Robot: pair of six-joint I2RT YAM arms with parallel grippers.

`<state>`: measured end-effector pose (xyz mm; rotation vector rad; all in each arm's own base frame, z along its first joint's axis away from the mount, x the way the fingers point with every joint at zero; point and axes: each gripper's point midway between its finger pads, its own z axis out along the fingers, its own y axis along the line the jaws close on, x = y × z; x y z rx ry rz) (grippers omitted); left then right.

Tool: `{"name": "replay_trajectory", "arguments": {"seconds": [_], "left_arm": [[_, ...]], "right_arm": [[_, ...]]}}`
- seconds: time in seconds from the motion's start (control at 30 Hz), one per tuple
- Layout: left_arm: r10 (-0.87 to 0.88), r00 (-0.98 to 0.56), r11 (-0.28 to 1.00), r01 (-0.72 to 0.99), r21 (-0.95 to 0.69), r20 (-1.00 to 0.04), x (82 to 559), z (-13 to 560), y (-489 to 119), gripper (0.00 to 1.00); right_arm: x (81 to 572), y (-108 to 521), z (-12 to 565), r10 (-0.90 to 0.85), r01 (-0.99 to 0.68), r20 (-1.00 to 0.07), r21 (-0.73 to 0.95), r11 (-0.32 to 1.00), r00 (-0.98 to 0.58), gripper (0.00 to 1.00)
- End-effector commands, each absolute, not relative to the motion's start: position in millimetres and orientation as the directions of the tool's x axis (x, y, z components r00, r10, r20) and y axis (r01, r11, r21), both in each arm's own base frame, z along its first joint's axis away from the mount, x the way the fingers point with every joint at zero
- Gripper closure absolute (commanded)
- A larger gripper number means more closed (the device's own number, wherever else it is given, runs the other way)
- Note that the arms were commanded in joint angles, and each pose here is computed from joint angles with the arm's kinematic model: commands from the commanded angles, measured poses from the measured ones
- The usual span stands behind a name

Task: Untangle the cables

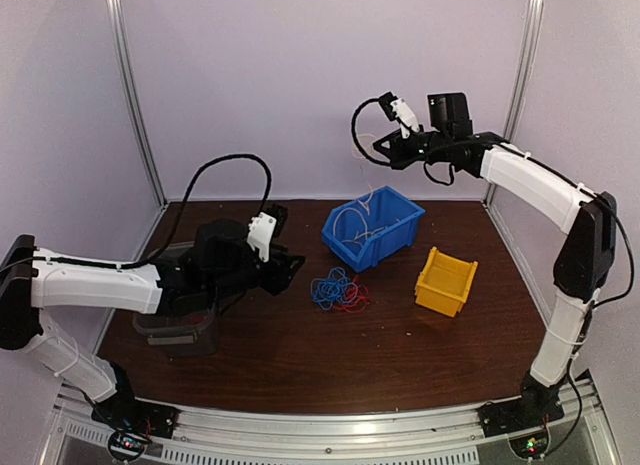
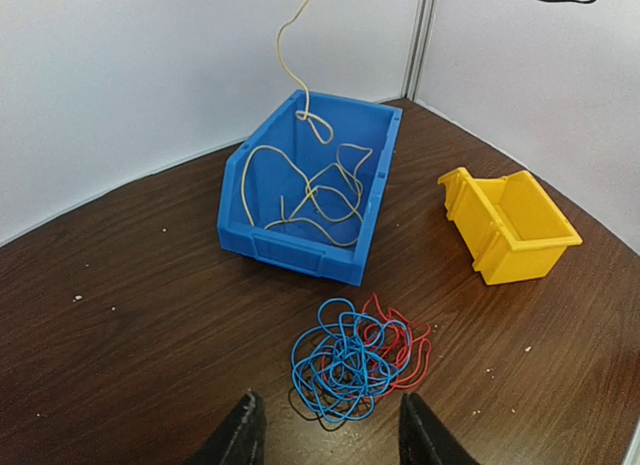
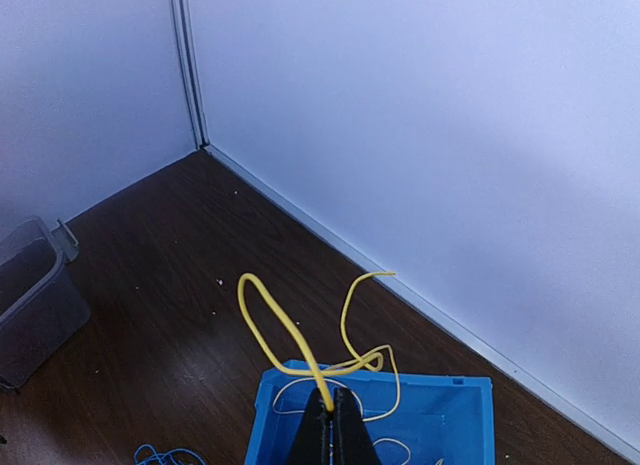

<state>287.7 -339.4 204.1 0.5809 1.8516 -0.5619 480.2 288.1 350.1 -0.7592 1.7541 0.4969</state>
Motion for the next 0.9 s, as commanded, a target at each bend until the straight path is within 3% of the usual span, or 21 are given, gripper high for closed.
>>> {"name": "replay_trajectory", "arguments": {"seconds": [0.0,0.43,0.5,0.57,0.77,0.87], "left_arm": [[0.08,-0.298,0.749,0.648,-0.14,-0.951,282,219,-342,0.53],[0.083,-0.291,0.753,0.645,-0.131,-0.953,287,215,-347,0.53],[0.096,-0.296,0.757,0.642,-0.124,-0.95,291,211,-350,0.53],[0.111,-0.307,0.755,0.644,-0.121,-0.945,292,207,-354,0.53],[0.145,-0.343,0.76,0.64,-0.118,-0.928,298,194,-363,0.46],[0.187,-0.376,0.761,0.639,-0.108,-0.908,304,179,-373,0.39]], "right_arm": [[507,273,346,-0.219,-0.634,-0.954,-0.041,0.773,-0.206,1.0],[513,240,240,-0.231,-0.545,-0.875,0.044,0.837,-0.425,1.0],[511,240,222,-0.234,-0.546,-0.855,0.067,0.835,-0.463,0.88],[510,240,215,-0.238,-0.552,-0.84,0.084,0.83,-0.487,0.63],[489,238,252,-0.211,-0.586,-0.866,0.112,0.803,-0.454,0.45],[466,237,265,-0.212,-0.625,-0.883,0.112,0.772,-0.419,0.43]]}}
